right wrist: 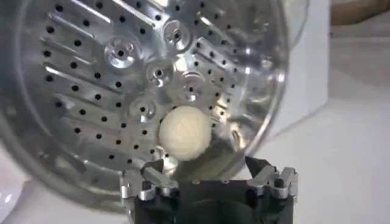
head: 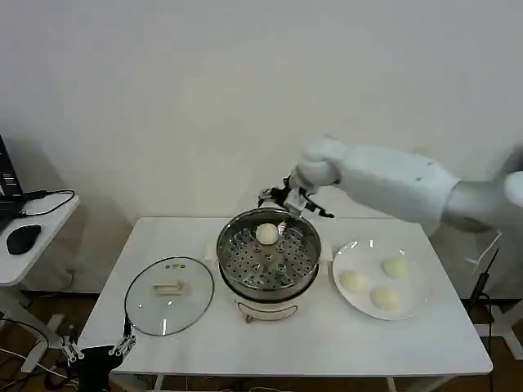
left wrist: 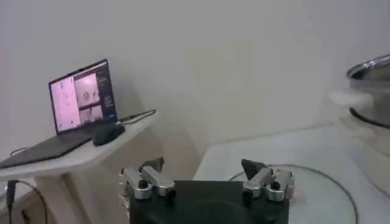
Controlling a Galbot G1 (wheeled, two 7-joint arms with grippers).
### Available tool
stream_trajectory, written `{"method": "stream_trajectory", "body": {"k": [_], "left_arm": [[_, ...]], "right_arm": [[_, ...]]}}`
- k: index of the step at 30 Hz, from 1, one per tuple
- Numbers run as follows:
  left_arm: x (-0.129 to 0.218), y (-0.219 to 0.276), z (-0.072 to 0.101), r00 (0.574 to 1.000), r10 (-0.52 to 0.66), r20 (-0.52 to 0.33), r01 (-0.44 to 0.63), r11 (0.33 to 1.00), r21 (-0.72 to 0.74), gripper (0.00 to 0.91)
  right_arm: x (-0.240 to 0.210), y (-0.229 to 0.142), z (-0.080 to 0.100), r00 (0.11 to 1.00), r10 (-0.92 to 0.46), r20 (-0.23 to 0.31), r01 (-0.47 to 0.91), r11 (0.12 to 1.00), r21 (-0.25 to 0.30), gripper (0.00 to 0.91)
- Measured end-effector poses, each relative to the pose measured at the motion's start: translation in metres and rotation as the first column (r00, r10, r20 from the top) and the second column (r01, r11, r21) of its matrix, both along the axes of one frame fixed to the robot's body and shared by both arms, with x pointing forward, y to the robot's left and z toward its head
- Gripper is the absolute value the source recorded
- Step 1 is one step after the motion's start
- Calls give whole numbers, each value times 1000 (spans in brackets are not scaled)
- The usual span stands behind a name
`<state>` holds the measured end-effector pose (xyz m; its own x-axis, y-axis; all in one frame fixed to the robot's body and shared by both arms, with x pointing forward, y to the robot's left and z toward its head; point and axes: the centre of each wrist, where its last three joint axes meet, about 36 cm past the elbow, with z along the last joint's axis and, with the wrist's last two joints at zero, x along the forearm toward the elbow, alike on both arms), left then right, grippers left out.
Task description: Take steamed baozi put them in steamer then cover it.
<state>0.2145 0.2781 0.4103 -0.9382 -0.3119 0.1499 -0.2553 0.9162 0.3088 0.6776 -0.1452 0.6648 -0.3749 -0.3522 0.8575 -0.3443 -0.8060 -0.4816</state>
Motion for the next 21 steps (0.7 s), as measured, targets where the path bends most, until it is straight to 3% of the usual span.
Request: {"method": "stream_trajectory", "body": {"k": [5, 8, 14, 21], "left_arm": [[5, 0, 8, 999, -32, 15, 32, 999, 5, 907], [7, -1, 13, 998, -60, 28, 60, 998, 7, 907], [14, -3, 19, 993, -108, 51, 108, 994, 12, 907], [15, -9, 22, 988, -137, 68, 136, 991, 15, 907]], "right_arm": [[-19, -59, 27, 990, -144, -3, 144, 990, 10, 907], [-35, -103, 25, 971, -237, -25, 237, 972, -3, 907], [-70, -176, -5, 918, -388, -82, 387, 922, -32, 907], [-99, -217, -50, 846, -510, -153, 508, 860, -57, 907]]}}
